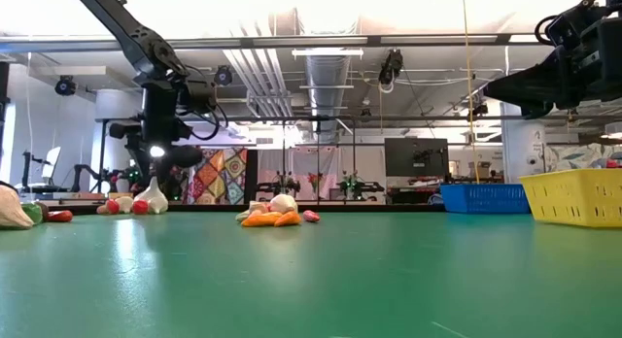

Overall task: Sort produce into baskets
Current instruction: Put the white garlic into the green bin

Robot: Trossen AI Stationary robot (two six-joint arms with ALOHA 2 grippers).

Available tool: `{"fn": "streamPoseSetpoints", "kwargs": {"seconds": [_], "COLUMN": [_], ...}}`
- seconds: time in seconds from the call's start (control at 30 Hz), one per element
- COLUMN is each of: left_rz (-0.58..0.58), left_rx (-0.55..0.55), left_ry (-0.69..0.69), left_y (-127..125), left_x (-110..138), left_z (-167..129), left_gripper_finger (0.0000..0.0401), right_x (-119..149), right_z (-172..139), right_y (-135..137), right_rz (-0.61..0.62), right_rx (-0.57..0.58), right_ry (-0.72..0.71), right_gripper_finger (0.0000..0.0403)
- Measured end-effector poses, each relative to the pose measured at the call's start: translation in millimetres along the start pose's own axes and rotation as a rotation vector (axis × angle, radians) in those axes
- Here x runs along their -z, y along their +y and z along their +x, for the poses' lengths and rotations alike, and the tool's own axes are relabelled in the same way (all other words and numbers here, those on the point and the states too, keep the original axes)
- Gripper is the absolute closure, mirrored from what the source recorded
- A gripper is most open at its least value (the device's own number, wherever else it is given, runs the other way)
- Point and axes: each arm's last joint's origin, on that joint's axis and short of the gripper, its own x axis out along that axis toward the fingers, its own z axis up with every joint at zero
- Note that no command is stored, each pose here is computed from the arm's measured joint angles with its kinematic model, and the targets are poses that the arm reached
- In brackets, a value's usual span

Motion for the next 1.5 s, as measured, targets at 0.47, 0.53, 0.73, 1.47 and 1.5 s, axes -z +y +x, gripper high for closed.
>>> {"fn": "streamPoseSetpoints", "kwargs": {"seconds": [0.47,0.53,0.73,1.47,1.5], "left_rz": [0.045,0.043,0.061,0.017,0.017], "left_rx": [-0.022,-0.021,-0.024,-0.024,-0.024], "left_ry": [0.011,0.007,0.008,-0.015,-0.015], "left_y": [-6.1,-6.2,-5.2,-1.1,-1.1], "left_x": [2.1,1.7,1.4,-3.7,-3.8], "left_z": [4.5,4.6,5.2,8.6,8.7], "left_gripper_finger": [0.0297,0.0313,0.0339,0.0281,0.0287], "right_x": [-0.1,0.0,0.0,0.0,-0.1], "right_z": [0.0,0.0,0.0,0.0,0.0], "right_y": [0.0,0.0,0.0,0.0,0.0], "right_rz": [0.000,0.000,0.000,0.000,0.000], "right_rx": [0.000,0.000,0.000,0.000,0.000], "right_ry": [0.000,0.000,0.000,0.000,0.000], "right_gripper_finger": [0.0335,0.0335,0.0335,0.0335,0.0335]}}
